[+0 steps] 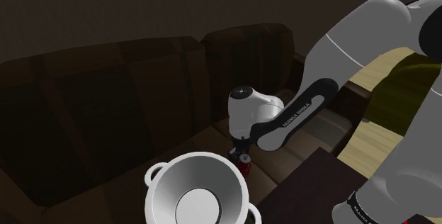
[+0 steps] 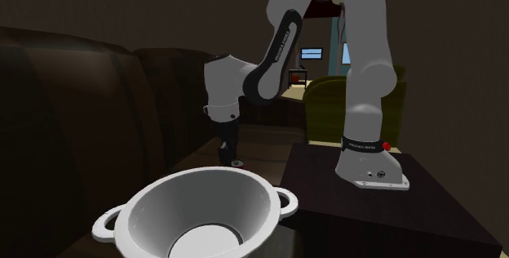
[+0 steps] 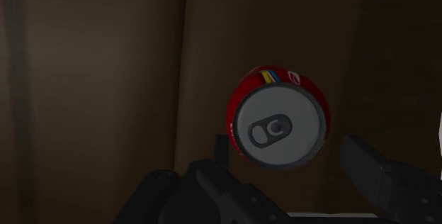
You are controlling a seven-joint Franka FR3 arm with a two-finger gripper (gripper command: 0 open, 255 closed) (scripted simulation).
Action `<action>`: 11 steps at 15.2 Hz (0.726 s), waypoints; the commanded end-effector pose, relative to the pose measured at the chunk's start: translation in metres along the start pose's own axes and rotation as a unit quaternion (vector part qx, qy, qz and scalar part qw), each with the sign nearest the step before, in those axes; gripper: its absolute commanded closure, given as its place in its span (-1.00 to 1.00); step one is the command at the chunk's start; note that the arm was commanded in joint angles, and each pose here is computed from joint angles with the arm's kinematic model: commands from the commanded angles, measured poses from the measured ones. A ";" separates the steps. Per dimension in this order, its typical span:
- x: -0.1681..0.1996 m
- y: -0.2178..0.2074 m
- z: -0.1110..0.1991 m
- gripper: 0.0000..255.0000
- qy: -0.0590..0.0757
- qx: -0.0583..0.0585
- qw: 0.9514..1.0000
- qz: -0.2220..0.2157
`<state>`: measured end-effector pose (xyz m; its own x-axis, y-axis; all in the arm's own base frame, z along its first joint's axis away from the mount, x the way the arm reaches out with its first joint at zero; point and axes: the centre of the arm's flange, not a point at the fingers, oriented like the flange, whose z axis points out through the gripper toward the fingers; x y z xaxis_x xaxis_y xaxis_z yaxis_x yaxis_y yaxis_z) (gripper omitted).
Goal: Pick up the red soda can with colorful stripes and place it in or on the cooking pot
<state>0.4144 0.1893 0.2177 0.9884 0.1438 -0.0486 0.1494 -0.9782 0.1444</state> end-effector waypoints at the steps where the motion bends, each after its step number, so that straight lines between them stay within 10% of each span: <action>1: -0.008 -0.004 0.014 1.00 -0.020 -0.001 1.000 -0.007; 11: -0.014 -0.005 -0.001 1.00 -0.020 -0.001 1.000 -0.008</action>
<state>0.4075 0.1904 0.2209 0.9875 0.1431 -0.0654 0.1511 -0.9784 0.1408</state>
